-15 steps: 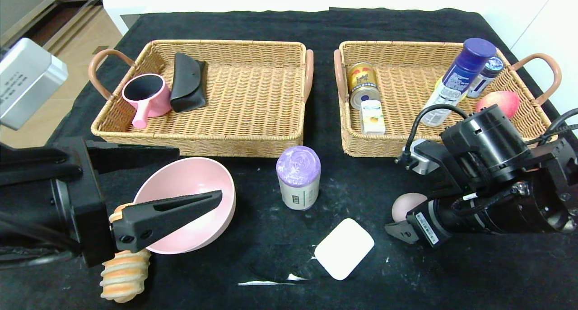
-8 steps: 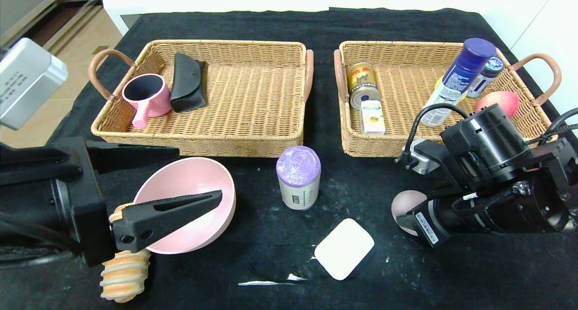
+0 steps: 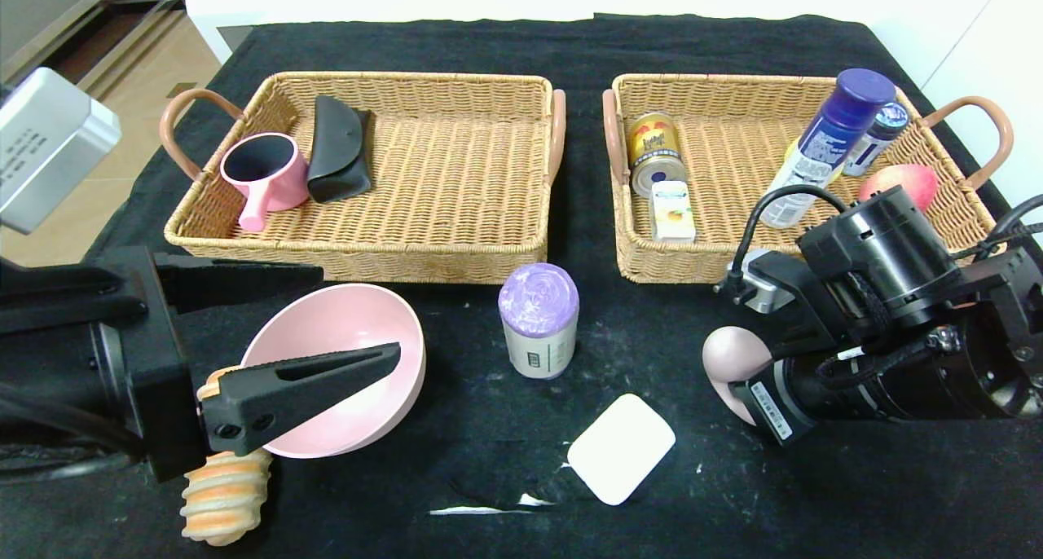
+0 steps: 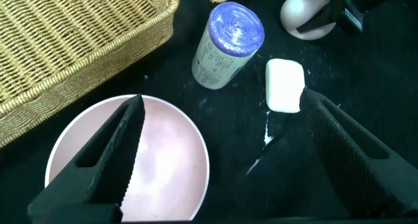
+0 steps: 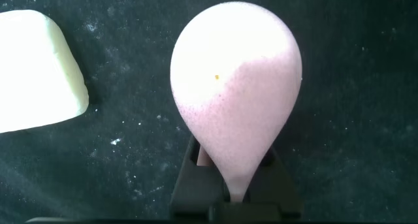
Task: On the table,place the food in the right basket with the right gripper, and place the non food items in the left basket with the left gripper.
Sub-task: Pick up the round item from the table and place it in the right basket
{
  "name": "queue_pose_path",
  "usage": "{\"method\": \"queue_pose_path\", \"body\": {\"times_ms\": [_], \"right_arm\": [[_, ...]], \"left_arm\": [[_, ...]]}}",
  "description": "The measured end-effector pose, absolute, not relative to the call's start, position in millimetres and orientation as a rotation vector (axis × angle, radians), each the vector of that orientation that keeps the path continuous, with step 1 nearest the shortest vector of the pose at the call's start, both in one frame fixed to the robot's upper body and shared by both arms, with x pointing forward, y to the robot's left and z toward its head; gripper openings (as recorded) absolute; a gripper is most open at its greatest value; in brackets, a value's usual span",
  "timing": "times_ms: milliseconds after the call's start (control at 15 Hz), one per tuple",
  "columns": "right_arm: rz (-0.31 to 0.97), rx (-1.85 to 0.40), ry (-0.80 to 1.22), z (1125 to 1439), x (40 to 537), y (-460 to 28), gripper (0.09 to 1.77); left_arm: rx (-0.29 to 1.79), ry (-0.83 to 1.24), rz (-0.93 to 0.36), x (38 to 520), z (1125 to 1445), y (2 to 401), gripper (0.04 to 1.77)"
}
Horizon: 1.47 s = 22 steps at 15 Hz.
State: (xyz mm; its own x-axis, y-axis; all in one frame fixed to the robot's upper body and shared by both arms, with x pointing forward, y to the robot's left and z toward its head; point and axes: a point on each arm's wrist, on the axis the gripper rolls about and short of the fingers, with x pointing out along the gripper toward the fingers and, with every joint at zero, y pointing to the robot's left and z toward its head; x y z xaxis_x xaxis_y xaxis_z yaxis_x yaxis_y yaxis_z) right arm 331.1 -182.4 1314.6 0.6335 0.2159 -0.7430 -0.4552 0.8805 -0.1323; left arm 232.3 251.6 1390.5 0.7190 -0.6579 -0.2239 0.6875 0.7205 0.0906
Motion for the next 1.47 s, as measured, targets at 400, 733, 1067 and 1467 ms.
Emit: {"method": "queue_pose_path", "body": {"times_ms": [400, 733, 1067, 1467], "right_arm": [[0.391, -0.322, 0.796, 1315, 331, -183, 0.18], [0.393, -0.316, 0.782, 1320, 329, -183, 0.18], [0.399, -0.284, 0.702, 1344, 321, -188, 0.18], [0.37, -0.233, 0.548, 1388, 317, -193, 0.18]], "left_arm": [[0.172, 0.181, -0.748, 232, 1391, 252, 1.72], [0.172, 0.181, -0.748, 232, 1391, 252, 1.72], [0.172, 0.181, -0.748, 232, 1391, 252, 1.72], [0.173, 0.18, -0.748, 232, 1391, 252, 1.72]]}}
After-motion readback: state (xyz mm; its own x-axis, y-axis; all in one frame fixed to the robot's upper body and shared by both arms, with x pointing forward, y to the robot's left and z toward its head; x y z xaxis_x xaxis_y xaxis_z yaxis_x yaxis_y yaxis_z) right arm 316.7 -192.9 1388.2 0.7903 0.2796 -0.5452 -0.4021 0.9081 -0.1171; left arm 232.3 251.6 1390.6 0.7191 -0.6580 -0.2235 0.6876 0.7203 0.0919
